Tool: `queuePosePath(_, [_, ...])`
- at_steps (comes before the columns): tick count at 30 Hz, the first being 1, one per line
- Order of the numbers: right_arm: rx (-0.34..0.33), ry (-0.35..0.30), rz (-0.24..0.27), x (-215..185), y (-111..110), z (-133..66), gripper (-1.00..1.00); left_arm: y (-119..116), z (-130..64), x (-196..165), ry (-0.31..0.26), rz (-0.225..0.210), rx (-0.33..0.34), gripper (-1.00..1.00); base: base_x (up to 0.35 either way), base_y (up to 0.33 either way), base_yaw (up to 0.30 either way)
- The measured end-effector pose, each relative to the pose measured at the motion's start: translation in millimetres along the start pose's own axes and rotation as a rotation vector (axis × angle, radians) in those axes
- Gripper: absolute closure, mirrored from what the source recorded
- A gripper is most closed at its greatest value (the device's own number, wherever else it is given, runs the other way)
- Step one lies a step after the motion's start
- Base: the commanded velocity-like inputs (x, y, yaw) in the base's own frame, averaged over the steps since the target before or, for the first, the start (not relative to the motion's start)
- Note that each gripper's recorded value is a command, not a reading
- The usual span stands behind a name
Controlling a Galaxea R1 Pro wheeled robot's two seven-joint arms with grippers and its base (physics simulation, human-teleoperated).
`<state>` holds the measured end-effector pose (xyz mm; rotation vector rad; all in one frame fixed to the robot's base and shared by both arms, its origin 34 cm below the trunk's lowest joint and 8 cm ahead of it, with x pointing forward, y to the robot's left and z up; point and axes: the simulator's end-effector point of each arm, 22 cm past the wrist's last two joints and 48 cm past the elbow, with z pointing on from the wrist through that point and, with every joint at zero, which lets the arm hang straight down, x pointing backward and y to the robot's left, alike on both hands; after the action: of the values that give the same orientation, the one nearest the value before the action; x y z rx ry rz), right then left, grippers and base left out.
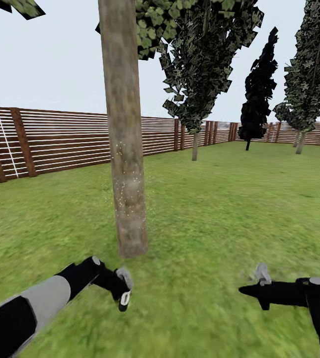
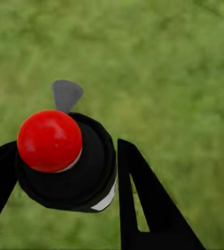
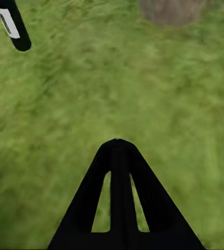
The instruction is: In the garden, pick up the pesticide atomizer on the floor and spray pesticide onto both trees until each tree trunk is fully covered.
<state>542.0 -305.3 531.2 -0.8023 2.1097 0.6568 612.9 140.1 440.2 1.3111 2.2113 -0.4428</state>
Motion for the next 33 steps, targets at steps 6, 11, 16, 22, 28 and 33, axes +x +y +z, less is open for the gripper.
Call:
queuePosePath(6, [0.587,-0.434,0.273,74.3,-112.5,-167.2,1.00,52.1,-17.8,45.5,-0.386,-0.368,-0.239,1.00,0.000,0.000,0.000])
queuePosePath(11, [0.892,-0.495,0.552,156.6,-153.1,-184.8,-1.00,83.2,-28.2,117.3,-0.456,-0.582,-0.586,1.00,0.000,0.000,0.000])
queuePosePath(16, [1.147,-0.430,0.623,196.3,-175.3,-215.3,-1.00,87.6,-38.5,165.4,-0.443,-0.687,-0.804,1.00,0.000,0.000,0.000])
queuePosePath(22, [0.817,0.016,0.681,268.3,-108.2,-15.7,-1.00,55.4,-24.3,211.8,-0.308,-0.808,-1.007,1.00,0.000,0.000,0.000])
queuePosePath(28, [0.706,0.062,0.672,269.2,-79.9,25.1,-1.00,33.7,-11.1,222.0,-0.280,-0.823,-0.994,1.00,0.000,0.000,0.000])
queuePosePath(33, [0.645,0.054,0.690,260.8,-55.8,59.4,-1.00,25.1,0.2,210.2,-0.288,-0.827,-0.966,1.00,0.000,0.000,0.000])
